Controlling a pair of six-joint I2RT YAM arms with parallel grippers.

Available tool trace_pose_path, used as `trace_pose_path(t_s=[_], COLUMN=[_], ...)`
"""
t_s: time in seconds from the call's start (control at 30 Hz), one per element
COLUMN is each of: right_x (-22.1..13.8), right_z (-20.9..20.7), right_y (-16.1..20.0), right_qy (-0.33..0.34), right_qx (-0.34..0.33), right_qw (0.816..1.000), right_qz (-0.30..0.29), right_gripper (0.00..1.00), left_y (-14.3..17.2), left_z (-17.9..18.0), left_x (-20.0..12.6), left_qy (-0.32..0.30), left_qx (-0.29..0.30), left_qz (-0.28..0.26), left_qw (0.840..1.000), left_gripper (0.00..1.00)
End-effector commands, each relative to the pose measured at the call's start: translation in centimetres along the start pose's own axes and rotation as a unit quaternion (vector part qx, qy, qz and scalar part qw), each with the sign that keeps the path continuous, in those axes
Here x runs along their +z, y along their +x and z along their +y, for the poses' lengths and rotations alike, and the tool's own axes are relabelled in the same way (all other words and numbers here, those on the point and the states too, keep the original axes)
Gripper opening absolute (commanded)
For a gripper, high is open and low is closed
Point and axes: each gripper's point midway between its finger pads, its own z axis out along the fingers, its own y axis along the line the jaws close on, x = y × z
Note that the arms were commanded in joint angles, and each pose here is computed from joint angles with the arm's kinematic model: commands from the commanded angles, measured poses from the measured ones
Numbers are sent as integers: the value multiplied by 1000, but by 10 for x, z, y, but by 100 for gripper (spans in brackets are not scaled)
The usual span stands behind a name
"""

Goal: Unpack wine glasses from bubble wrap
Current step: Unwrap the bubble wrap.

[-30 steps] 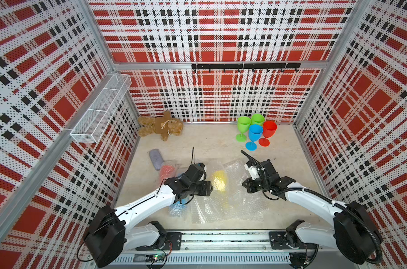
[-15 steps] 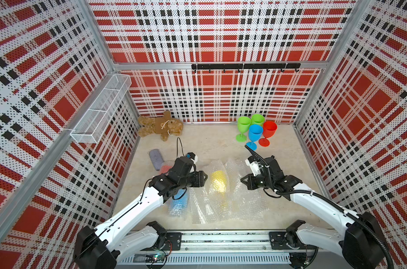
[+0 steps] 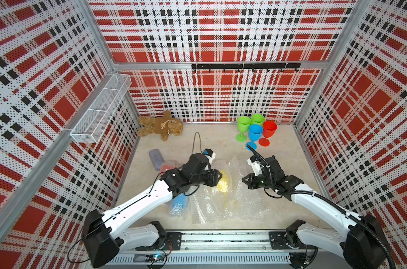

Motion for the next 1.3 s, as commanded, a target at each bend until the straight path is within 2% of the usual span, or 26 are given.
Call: trace_pose_path(t_s=[0.0,0.2,0.5,0.63,0.77,0.9,1.1,1.27], right_x=[0,-19,-35,-34,-31,-25,-15,0], right_z=[5,36,45,42,35,18,-14,-39], right_y=[-10,-21,-26,-26,-23,-20,-13,-3], right_qy=[-18,-107,-120,-114,-94,-51,28,78], right_qx=[13,39,47,47,42,35,33,21], right_qw=[999,992,989,990,992,996,998,996], right_qz=[-23,-59,-74,-73,-70,-64,-55,-36], right_gripper=[0,0,0,0,0,0,0,1], left_y=[-4,-4,-2,16,37,43,43,56], left_z=[-25,-32,-38,-14,30,65,92,114], left_x=[24,56,62,71,70,51,20,5], left_qy=[19,10,17,-25,-91,-130,-157,-182], left_qx=[35,46,52,48,16,-21,-76,-128], left_qz=[8,35,42,67,89,77,54,38], left_qw=[999,998,998,996,992,988,983,974], left_gripper=[50,49,49,49,49,50,50,49])
